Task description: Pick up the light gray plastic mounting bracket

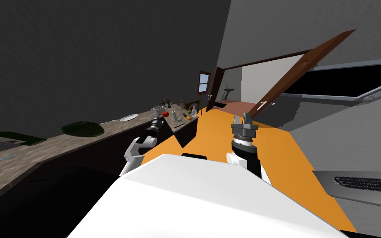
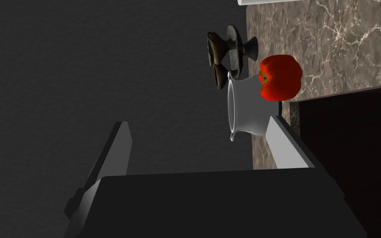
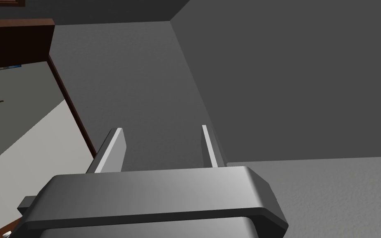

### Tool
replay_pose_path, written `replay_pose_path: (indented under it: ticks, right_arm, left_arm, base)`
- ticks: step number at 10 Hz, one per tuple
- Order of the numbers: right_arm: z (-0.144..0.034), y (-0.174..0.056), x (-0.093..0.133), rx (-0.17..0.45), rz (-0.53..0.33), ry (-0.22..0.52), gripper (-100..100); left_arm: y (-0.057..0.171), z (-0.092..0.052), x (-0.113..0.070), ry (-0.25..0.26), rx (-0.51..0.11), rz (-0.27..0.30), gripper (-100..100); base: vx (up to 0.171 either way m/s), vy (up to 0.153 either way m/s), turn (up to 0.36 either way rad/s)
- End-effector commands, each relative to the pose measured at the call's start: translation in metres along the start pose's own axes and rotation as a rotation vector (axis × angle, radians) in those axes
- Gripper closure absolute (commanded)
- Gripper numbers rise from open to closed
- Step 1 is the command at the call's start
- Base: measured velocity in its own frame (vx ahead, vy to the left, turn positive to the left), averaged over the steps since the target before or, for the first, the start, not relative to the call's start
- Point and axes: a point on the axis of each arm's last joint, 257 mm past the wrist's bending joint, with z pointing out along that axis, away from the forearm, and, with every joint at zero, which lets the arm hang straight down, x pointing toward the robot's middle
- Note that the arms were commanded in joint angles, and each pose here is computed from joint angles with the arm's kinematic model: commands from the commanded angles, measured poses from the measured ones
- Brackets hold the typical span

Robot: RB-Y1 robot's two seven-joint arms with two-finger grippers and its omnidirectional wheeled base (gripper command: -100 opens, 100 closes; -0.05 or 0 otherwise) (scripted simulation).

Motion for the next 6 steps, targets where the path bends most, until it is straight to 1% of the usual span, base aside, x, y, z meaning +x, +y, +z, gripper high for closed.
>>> replay_pose_path:
  ticks: [1,2,3,5,6]
  right_arm:
    - [0.000,0.000,0.000,0.000,0.000,0.000,0]
    - [0.000,0.000,0.000,0.000,0.000,0.000,0]
    - [0.000,0.000,0.000,0.000,0.000,0.000,0]
    - [0.000,0.000,0.000,0.000,0.000,0.000,0]
    - [0.000,0.000,0.000,0.000,0.000,0.000,0]
  left_arm:
    - [0.012,0.000,-0.008,-0.014,-0.051,-0.006,-100]
    - [0.016,0.000,-0.009,-0.018,-0.068,-0.006,-100]
    - [0.022,0.002,-0.021,-0.031,-0.101,-0.019,-100]
    - [0.034,0.001,-0.024,-0.043,-0.149,-0.019,-100]
    - [0.038,0.003,-0.035,-0.054,-0.176,-0.035,-100]
  base:
    - [0.012,-0.029,-0.014]
    - [0.006,-0.016,0.007]
    - [0.014,-0.032,-0.038]
    - [0.016,-0.025,-0.008]
    - [0.024,-0.039,-0.054]
